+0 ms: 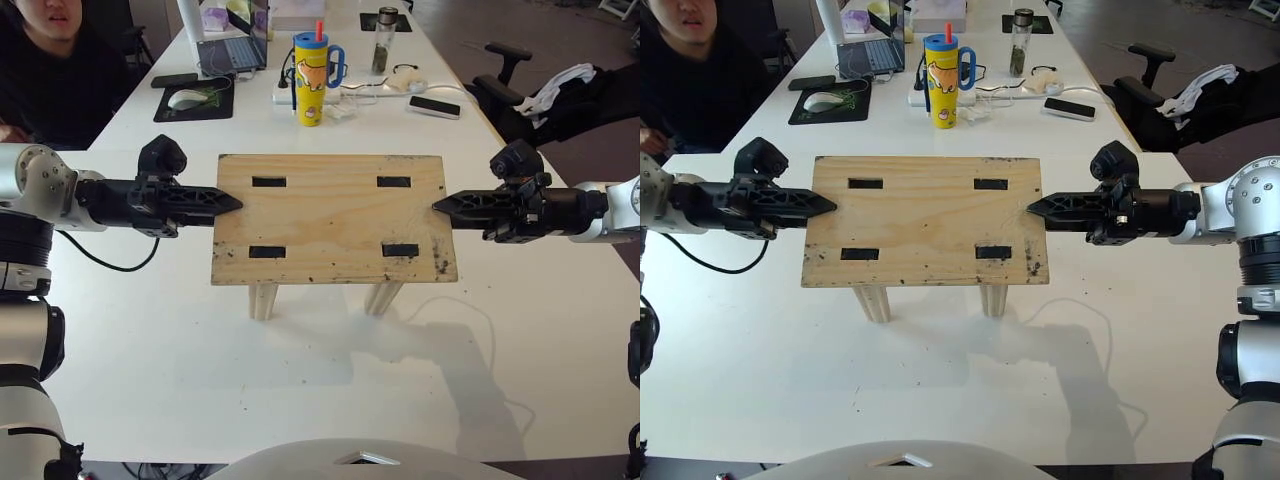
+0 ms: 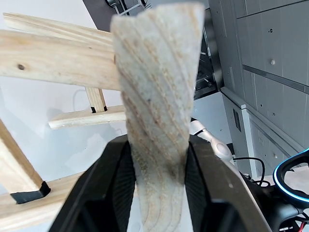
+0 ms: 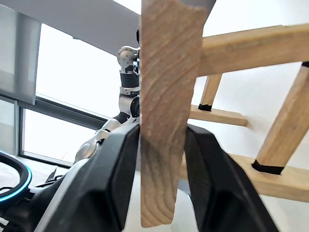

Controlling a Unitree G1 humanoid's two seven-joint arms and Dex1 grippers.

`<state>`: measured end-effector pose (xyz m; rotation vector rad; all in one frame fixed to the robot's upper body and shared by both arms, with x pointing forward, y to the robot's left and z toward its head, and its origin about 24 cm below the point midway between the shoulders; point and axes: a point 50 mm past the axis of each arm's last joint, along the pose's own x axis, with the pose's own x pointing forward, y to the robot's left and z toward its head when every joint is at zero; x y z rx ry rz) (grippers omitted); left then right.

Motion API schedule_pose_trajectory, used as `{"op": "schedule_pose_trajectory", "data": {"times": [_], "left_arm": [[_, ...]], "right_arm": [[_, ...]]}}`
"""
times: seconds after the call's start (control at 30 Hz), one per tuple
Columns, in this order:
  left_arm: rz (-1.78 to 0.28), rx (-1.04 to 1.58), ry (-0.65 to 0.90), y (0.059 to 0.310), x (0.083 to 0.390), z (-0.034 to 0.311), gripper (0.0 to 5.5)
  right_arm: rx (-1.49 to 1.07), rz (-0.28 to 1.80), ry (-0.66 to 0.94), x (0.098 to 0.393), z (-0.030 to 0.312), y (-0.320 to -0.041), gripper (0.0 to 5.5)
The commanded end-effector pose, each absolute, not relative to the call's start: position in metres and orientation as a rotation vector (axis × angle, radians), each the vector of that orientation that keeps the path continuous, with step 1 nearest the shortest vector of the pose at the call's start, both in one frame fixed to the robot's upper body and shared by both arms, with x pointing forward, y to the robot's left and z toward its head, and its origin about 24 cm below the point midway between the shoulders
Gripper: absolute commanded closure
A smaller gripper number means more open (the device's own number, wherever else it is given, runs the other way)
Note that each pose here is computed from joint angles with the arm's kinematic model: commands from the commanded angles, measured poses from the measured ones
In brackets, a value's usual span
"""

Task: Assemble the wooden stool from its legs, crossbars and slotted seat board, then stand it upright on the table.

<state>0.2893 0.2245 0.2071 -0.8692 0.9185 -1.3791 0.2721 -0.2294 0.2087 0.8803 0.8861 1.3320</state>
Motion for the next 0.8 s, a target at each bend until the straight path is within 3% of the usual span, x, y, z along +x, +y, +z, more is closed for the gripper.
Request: {"op": "schedule_pose_trajectory", "data": {"times": [0.03, 0.1, 0.13, 0.53, 0.6, 0.8], "left_arm": [[-1.417, -0.856, 0.902, 0.205, 0.306, 0.196, 4.20], [-1.388, -0.873, 0.873, 0.208, 0.312, 0.193, 4.20], [-1.374, -0.884, 0.857, 0.210, 0.315, 0.193, 3.84], [-1.170, -0.979, 0.657, 0.249, 0.329, 0.194, 2.13], [-1.110, -0.948, 0.654, 0.264, 0.324, 0.187, 1.79], [-0.987, -0.796, 0.789, 0.305, 0.284, 0.137, 0.94]], "right_arm": [[0.957, 1.341, 0.945, 0.276, 0.186, -0.217, 4.12], [0.962, 1.291, 0.937, 0.281, 0.182, -0.220, 4.12], [0.962, 1.278, 0.929, 0.283, 0.180, -0.221, 4.12], [0.954, 1.111, 0.821, 0.293, 0.164, -0.256, 2.19], [0.950, 1.054, 0.791, 0.292, 0.157, -0.270, 1.82], [0.899, 0.916, 0.695, 0.266, 0.137, -0.316, 1.77]]}}
